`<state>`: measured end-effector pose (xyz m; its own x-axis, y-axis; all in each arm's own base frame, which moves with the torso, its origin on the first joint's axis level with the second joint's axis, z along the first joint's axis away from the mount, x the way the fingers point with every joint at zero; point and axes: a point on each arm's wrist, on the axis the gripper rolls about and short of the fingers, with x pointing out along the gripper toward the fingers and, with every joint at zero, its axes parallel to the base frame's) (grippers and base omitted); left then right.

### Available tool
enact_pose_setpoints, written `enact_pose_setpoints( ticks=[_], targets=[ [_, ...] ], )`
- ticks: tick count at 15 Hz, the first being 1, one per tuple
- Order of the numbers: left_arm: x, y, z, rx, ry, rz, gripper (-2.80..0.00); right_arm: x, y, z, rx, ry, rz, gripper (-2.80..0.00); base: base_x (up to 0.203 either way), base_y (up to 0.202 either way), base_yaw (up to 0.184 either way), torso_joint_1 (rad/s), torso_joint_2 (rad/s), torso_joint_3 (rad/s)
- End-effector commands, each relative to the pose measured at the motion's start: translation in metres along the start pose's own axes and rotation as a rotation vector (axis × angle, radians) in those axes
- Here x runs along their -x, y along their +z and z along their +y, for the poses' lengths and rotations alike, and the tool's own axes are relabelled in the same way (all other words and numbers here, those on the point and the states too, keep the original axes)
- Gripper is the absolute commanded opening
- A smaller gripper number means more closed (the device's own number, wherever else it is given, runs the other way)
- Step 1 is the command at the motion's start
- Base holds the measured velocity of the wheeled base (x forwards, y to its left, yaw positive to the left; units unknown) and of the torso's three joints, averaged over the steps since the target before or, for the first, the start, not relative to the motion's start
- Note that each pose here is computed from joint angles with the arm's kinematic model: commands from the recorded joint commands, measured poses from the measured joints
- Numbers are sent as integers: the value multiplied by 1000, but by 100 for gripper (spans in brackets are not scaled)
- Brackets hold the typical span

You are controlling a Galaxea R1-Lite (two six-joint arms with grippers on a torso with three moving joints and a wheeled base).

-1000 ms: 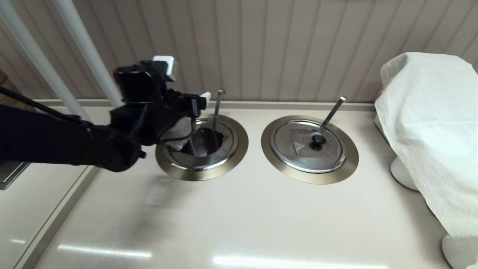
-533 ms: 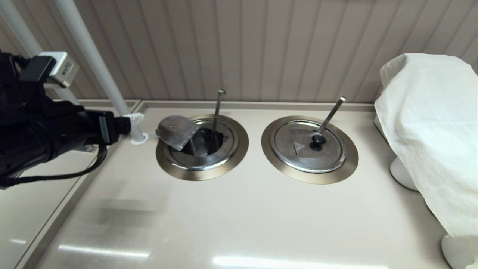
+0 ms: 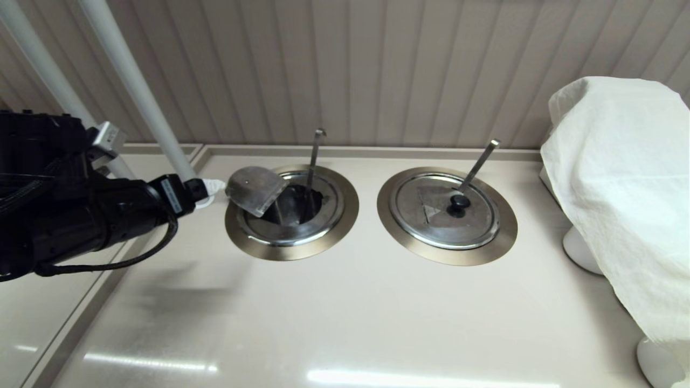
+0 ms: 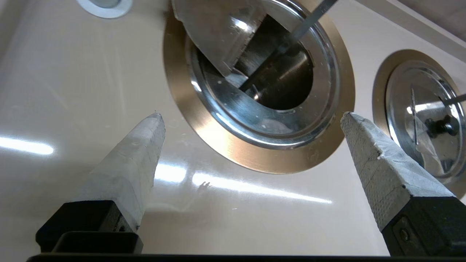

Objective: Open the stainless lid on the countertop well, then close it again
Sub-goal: Close the lid

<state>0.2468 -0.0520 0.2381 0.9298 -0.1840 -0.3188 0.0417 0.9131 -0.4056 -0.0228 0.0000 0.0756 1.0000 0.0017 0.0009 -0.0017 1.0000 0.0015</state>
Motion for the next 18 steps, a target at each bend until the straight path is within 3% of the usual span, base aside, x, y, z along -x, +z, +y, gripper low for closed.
enact_pose_setpoints(
  ticks=[1,4,8,11,14,18],
  targets=[
    [-34,-9,5,4,12,66,0,0,0,0,-2,0,-1,0,0,0,0,0,0,0],
    [-82,-17,10,-38,21,78,0,0,0,0,0,0,-1,0,0,0,0,0,0,0],
    [-131,-24,37,-69,83,87,0,0,0,0,0,0,-1,0,0,0,0,0,0,0],
    [-148,-20,55,-58,90,21,0,0,0,0,-1,1,-1,0,0,0,0,0,0,0],
    [-162,-21,67,-46,83,29,0,0,0,0,0,0,-1,0,0,0,0,0,0,0],
    [-167,-19,66,-34,25,41,0,0,0,0,0,0,-1,0,0,0,0,0,0,0]
  ],
)
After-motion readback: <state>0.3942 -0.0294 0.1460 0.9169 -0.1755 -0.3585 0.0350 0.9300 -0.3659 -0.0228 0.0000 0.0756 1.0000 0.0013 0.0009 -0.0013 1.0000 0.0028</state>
